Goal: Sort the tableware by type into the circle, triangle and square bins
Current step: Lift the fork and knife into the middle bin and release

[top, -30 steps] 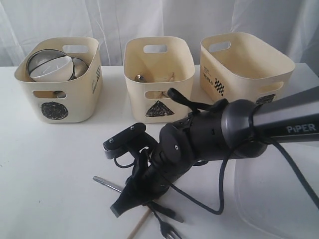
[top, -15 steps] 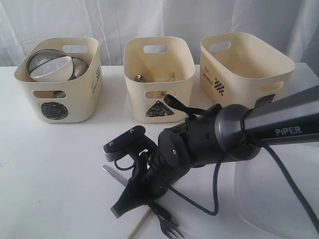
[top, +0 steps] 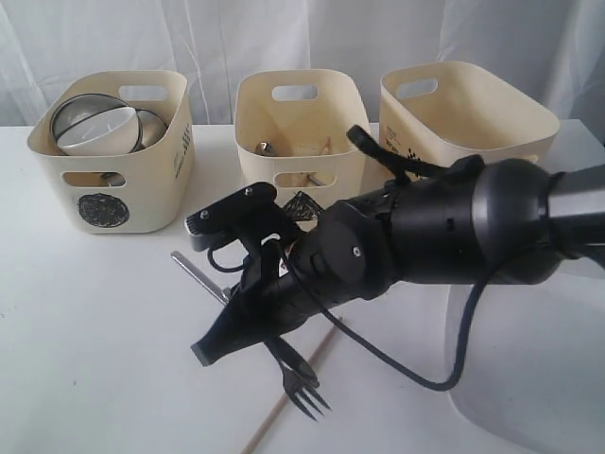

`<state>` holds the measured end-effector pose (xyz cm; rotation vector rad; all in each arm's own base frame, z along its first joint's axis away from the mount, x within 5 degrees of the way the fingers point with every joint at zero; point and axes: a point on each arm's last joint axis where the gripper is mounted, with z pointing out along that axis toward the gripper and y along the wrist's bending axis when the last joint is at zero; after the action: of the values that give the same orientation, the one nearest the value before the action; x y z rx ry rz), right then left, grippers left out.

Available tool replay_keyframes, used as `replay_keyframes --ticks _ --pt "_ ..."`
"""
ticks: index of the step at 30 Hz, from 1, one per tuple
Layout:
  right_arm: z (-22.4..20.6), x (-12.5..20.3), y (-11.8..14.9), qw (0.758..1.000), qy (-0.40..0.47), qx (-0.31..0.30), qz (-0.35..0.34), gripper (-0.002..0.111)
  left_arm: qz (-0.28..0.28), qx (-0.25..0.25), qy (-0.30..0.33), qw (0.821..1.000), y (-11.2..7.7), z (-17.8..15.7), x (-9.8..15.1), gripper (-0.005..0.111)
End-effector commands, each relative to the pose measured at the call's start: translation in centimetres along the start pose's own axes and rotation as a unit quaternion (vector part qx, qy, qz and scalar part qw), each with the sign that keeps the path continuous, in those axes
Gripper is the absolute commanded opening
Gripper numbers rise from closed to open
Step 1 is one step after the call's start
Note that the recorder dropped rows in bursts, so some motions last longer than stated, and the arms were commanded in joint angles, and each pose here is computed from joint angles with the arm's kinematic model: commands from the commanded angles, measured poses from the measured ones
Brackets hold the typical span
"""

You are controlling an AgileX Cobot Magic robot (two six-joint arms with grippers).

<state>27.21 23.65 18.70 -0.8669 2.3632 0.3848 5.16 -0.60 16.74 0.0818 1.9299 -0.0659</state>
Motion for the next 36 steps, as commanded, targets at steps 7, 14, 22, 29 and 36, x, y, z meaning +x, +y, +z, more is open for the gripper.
replay_keyframes --ticks 7,14,22,29,36 --pt "2.5 1.2 -0.3 1.000 0.024 0.007 -0.008 0.000 -0.005 0.005 -0.001 1.000 -0.1 0.0 0.1 0.000" --pt "-0.6 -0.9 -0.2 0.999 -0.039 0.010 -0.009 0.000 -0.005 0.005 -0.001 1.000 -0.1 0.0 0.1 0.000" --pt "-7.7 -5.7 -10.1 0.964 -0.217 0.128 0.084 0.000 -0.005 0.005 -0.001 1.000 -0.1 0.0 0.1 0.000" --pt "-12.4 -11.5 -15.1 0.897 -0.381 0.208 0.080 0.000 -0.005 0.005 -0.001 1.000 -0.1 0.0 0.1 0.000" --pt "-6.4 -12.7 -18.0 0.860 -0.441 0.248 0.065 0.000 -0.005 0.005 -0.001 1.000 -0.1 0.0 0.1 0.000"
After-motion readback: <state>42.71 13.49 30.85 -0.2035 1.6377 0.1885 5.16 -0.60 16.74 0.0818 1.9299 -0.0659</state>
